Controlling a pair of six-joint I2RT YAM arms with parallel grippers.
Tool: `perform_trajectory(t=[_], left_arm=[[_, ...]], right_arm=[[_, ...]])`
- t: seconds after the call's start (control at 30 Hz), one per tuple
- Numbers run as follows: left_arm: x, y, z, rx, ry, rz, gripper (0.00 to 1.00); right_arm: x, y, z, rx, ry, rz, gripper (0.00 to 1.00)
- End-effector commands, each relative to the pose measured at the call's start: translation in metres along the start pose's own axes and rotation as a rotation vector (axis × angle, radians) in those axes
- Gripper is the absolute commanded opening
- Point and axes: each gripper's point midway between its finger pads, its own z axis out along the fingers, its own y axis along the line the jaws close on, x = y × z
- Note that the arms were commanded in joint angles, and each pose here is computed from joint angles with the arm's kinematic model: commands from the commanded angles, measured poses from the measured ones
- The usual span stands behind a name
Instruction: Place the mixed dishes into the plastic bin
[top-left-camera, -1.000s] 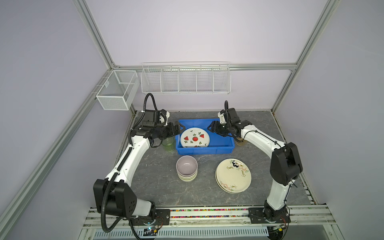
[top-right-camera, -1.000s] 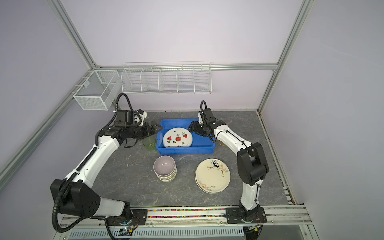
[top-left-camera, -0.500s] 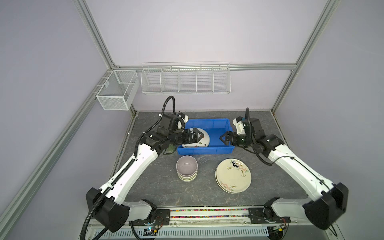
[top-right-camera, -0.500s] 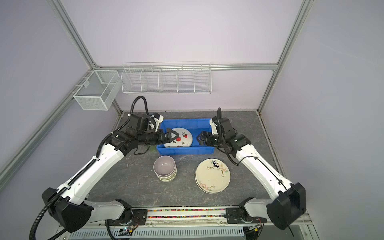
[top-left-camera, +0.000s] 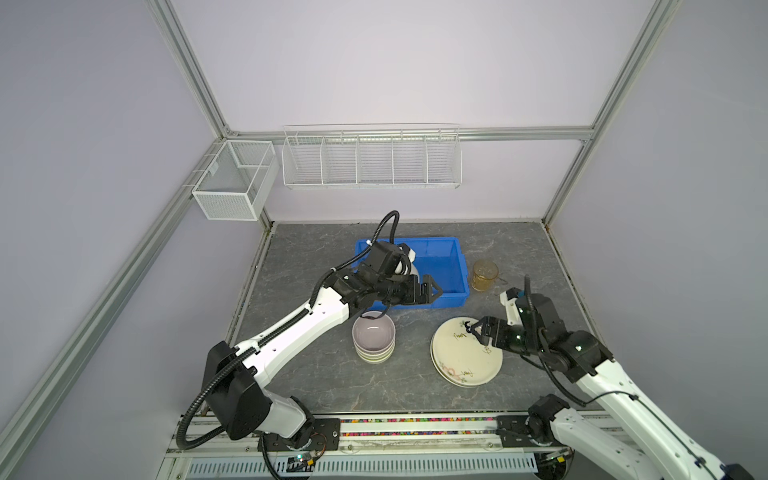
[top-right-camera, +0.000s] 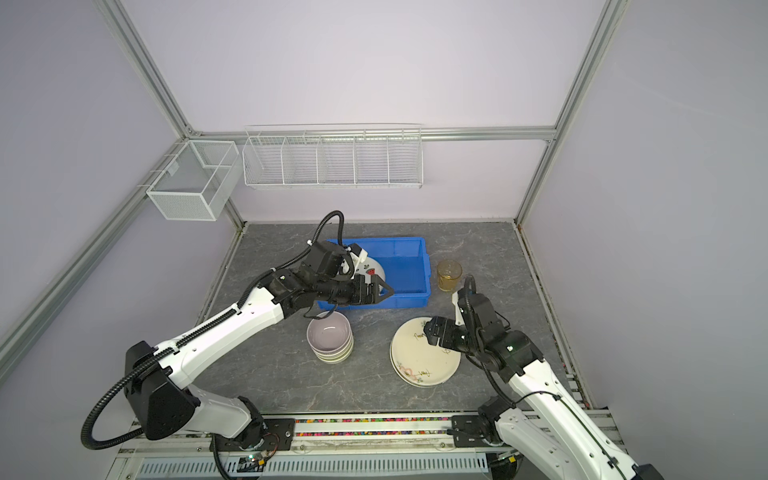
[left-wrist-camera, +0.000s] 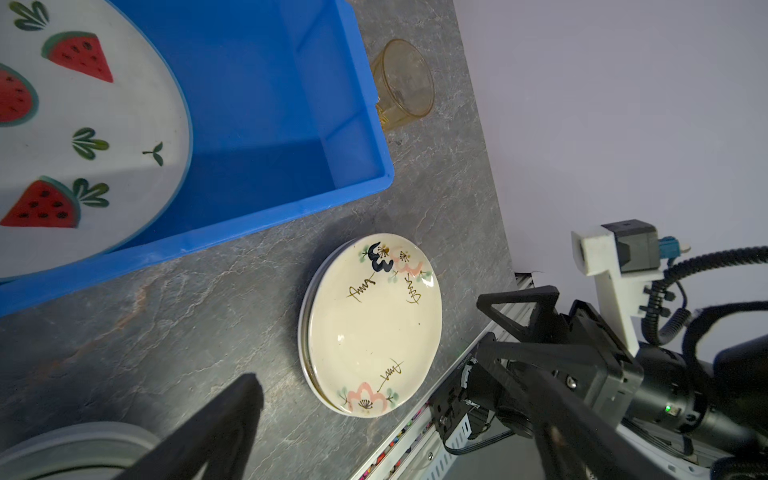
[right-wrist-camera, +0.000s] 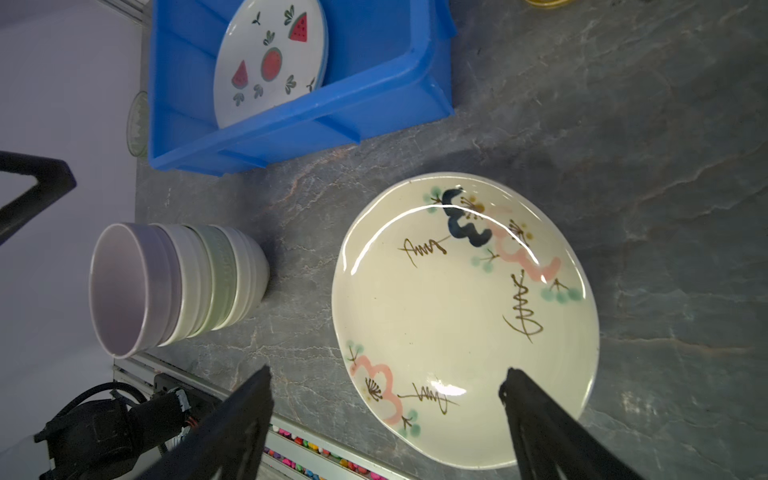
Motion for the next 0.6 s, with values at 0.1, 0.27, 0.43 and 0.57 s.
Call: perform_trajectory(t=[0.1,0.27,0.43,0.57], left_arm=[[0.023,0.009,0.032,-0.011,0.066,-0.049,1.00],[0.044,0.019,0.055,-0.024,0.159,-0.090,1.00],[0.058,0.018,0.071,-0.040,0.202,-0.073,1.00],[0.064,0.020,0.082,-0.045,0.227,-0.079,0.99]], right_arm=[[0.029,-0.033,0.007,0.027,0.043,0.121,0.89],[0.042,-0.048,0.013,-0.014,0.057,0.209,0.89],[0.048,-0.056,0.019,-0.030,0.086,0.247,0.90],[0.046,-0.059,0.023,-0.038,0.097,0.276,0.92]])
